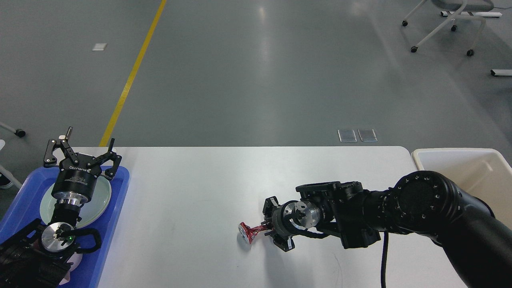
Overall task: Tidy desktop
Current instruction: 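Grasp the red wrapper with the right gripper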
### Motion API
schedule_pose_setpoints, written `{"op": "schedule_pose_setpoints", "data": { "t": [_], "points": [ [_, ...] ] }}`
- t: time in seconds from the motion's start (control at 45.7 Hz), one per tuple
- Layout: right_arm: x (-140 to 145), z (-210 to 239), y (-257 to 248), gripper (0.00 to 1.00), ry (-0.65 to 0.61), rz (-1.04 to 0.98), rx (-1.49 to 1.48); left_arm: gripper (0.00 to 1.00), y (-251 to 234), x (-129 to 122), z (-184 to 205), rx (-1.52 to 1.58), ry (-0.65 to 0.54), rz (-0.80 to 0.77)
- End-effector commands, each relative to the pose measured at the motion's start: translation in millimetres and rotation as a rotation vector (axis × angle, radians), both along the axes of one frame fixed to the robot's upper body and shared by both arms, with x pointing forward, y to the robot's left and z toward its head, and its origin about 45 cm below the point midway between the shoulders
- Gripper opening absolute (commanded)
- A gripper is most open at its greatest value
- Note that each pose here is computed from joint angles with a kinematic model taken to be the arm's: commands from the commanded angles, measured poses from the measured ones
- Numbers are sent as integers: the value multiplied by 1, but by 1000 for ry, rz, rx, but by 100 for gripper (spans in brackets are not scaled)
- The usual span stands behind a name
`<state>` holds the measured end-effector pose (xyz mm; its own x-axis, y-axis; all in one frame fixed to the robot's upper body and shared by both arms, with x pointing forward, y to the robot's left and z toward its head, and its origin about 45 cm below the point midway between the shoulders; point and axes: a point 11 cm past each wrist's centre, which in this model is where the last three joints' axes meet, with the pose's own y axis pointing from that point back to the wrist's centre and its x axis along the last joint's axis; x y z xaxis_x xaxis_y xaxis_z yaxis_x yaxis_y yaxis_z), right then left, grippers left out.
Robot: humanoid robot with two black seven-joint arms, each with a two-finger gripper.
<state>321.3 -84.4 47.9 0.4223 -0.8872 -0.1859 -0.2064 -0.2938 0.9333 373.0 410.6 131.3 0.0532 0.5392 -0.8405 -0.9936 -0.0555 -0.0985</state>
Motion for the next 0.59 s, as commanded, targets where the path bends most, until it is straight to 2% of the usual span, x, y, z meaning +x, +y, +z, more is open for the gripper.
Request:
{"op": "schedule_pose_setpoints", "data": {
  "t": [0.0, 0.109, 0.263, 0.284, 0.328, 0.569],
  "points": [
    [0, -1, 0, 28, 1, -1, -3, 98, 0, 0, 0, 0, 0, 0],
    [-1, -1, 0, 22, 2, 0, -2, 98, 0, 0, 0, 0, 0, 0],
    [1, 2, 2, 21, -2, 0, -4, 98, 0, 0, 0, 0, 0, 0],
    [1, 2, 2, 17, 0, 1, -4, 98, 0, 0, 0, 0, 0, 0],
    [-1, 2, 3, 0, 3, 6, -3, 98, 0, 0, 0, 0, 0, 0],
    [0, 7, 6, 0, 4, 11, 1, 98, 0, 0, 0, 0, 0, 0]
  ]
}}
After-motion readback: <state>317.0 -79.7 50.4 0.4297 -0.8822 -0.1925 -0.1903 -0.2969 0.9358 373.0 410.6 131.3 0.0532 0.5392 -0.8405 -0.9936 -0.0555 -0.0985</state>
